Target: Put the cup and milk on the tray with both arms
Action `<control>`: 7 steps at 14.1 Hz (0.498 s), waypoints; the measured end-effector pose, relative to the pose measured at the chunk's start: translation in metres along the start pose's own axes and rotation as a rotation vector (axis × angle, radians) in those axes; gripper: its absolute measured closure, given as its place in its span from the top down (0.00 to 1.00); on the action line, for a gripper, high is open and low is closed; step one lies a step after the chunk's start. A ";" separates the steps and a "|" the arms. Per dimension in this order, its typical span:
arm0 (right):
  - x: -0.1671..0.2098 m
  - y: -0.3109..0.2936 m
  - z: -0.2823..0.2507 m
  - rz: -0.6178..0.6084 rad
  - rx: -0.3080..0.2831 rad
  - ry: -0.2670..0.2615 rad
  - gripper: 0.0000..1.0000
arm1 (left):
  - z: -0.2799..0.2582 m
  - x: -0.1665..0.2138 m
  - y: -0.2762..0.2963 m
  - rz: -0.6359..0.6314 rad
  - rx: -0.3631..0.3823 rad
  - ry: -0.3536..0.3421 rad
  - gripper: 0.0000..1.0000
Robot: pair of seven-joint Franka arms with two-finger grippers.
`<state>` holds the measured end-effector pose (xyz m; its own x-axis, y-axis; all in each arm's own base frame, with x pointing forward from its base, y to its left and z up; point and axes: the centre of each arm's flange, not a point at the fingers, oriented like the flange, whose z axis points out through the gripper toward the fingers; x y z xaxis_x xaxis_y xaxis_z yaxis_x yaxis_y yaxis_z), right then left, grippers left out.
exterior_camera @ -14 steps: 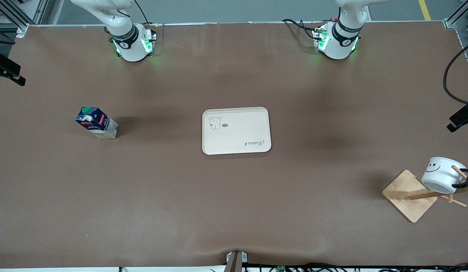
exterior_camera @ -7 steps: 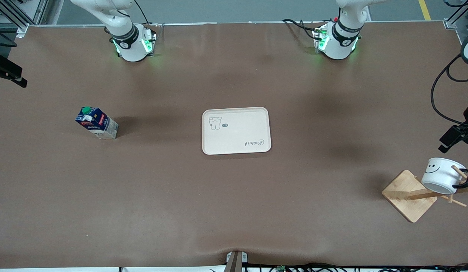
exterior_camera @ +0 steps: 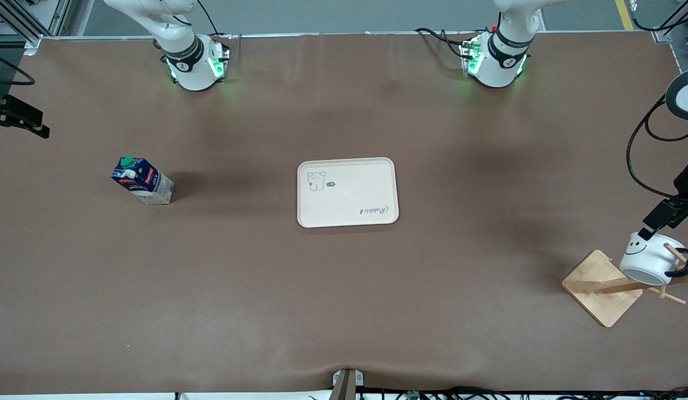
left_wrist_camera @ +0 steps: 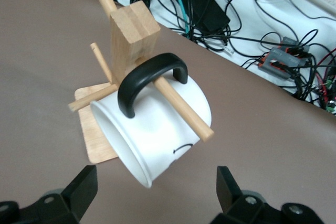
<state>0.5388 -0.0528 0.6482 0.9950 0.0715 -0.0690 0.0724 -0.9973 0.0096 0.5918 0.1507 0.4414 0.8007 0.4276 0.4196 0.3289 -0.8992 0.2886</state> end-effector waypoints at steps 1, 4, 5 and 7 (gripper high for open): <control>0.000 0.000 0.000 0.000 0.000 0.000 1.00 | 0.007 0.000 -0.005 -0.001 -0.021 0.010 1.00; 0.006 0.001 0.009 0.001 0.003 -0.017 1.00 | 0.027 -0.003 -0.016 0.017 -0.064 0.025 0.96; 0.009 0.002 0.014 0.001 0.004 -0.026 1.00 | 0.031 -0.003 -0.019 0.019 -0.078 0.030 0.95; 0.015 0.003 0.023 0.000 0.007 -0.042 1.00 | 0.037 -0.003 -0.021 0.026 -0.099 0.035 0.74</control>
<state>0.5521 -0.0549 0.6241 0.9913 0.0706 -0.1112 0.0713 -0.9975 0.0023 0.6008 0.1651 0.4020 0.7897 0.4084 0.4578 0.2553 -0.8973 0.3601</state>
